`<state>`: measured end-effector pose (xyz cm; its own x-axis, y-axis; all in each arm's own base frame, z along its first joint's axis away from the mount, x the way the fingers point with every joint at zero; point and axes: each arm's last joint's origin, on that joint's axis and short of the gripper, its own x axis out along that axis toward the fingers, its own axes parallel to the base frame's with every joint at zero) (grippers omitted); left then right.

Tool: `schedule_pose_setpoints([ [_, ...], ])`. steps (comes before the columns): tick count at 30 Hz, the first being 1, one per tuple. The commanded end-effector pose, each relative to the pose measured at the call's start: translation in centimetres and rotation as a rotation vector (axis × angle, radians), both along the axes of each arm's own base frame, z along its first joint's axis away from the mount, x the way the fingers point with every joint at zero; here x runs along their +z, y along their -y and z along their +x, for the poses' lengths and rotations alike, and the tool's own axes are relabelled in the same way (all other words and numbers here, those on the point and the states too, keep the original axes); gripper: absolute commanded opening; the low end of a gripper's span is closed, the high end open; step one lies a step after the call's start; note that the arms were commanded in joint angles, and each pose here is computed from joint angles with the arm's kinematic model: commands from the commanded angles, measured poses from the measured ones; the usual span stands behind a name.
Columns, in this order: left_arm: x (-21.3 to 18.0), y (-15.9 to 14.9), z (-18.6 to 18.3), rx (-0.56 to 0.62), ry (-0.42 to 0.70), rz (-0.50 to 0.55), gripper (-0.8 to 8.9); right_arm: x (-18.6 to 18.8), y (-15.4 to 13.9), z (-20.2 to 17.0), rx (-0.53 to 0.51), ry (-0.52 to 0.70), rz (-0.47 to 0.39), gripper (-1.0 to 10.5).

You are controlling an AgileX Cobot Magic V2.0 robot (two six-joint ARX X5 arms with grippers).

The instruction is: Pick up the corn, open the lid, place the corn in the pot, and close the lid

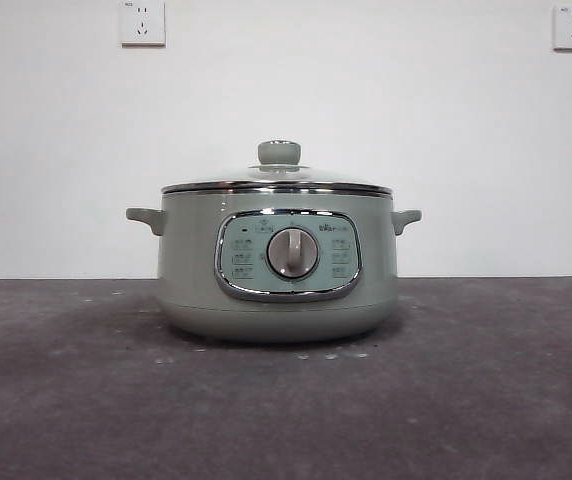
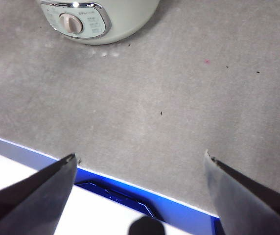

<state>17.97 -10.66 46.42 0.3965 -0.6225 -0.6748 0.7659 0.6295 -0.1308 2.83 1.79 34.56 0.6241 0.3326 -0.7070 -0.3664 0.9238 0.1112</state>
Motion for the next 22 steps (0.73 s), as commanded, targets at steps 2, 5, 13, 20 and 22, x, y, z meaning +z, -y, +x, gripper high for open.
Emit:
schedule_pose_setpoints([
  [2, -0.14, -0.44, -1.07, -0.015, -0.027, -0.043, 3.45, -0.36, 0.09, -0.09, 0.004, -0.020, -0.028, 4.4],
  [5, -0.15, -0.70, -1.53, -0.010, -0.023, -0.045, 3.45, -0.36, 0.09, -0.09, 0.004, -0.020, -0.028, 4.4],
  [13, -0.14, -0.71, -1.54, 0.003, -0.035, -0.052, 3.41, -0.36, 0.09, -0.09, 0.005, -0.020, -0.028, 4.4],
  [20, -0.14, -0.70, -1.54, 0.002, -0.034, -0.052, -0.24, -0.36, 0.09, -0.09, 0.005, -0.020, -0.028, 1.2],
  [22, -0.14, -0.70, -1.54, 0.002, -0.034, -0.052, -0.06, -0.36, 0.09, -0.09, 0.005, -0.020, -0.028, -0.2],
])
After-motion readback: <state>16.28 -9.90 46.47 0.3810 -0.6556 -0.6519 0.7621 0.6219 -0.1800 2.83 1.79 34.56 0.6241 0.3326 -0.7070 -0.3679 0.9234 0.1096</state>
